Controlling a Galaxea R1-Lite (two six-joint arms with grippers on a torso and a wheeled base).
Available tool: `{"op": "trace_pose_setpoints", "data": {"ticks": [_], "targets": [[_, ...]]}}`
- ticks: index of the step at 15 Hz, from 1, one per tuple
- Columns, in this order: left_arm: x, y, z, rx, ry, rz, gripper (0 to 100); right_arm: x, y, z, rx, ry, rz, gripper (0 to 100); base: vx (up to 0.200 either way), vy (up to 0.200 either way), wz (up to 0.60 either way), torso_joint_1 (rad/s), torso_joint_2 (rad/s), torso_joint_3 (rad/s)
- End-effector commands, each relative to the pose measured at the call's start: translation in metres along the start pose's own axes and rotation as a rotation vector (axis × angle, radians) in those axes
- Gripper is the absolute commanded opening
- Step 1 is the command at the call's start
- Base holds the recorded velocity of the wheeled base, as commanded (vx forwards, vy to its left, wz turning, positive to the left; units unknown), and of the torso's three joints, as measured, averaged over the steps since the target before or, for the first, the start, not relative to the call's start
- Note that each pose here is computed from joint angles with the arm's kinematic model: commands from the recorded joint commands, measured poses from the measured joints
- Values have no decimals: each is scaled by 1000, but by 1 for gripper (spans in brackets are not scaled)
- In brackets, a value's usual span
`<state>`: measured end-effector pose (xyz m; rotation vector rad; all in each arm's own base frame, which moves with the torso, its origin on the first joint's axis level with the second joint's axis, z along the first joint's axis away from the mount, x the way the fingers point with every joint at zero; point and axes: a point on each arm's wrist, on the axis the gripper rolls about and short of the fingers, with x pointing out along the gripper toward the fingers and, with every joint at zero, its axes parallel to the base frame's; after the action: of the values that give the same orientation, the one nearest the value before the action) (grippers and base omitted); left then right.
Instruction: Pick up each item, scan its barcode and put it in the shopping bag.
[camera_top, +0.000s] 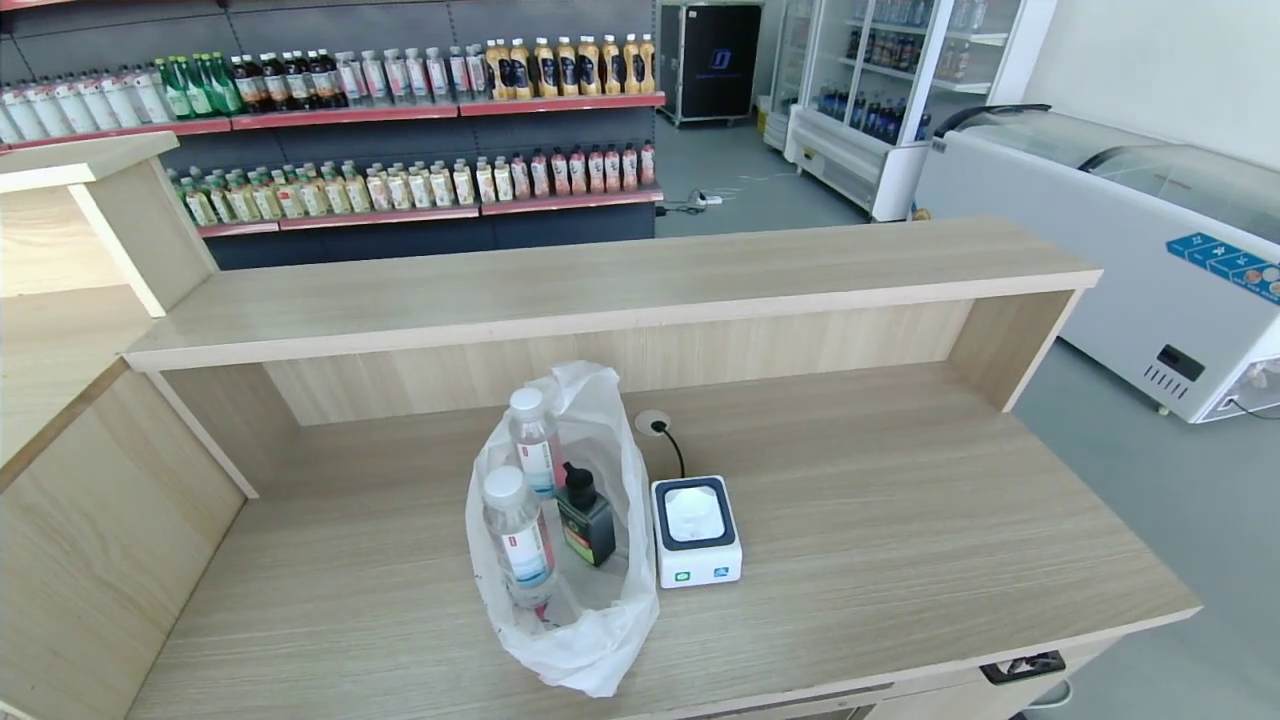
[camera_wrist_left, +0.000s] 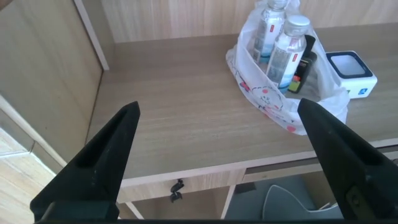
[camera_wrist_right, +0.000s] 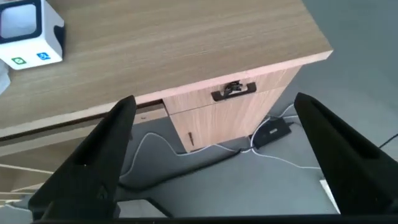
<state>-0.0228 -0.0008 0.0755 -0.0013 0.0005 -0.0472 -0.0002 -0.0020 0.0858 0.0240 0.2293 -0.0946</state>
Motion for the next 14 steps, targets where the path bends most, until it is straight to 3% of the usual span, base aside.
{"op": "trace_pose_setpoints", "data": {"ticks": [1, 5, 14], "targets": [[0, 0, 0, 0, 1, 0, 100, -16, -2, -14, 49, -176, 20, 100, 0, 0, 0, 0, 0, 0], [0, 0, 0, 0, 0, 0, 100, -19, -2, -15, 52, -222, 16, 100, 0, 0, 0, 0, 0, 0], [0, 0, 0, 0, 1, 0, 100, -19, -2, -16, 49, -222, 15, 100, 0, 0, 0, 0, 0, 0]]}}
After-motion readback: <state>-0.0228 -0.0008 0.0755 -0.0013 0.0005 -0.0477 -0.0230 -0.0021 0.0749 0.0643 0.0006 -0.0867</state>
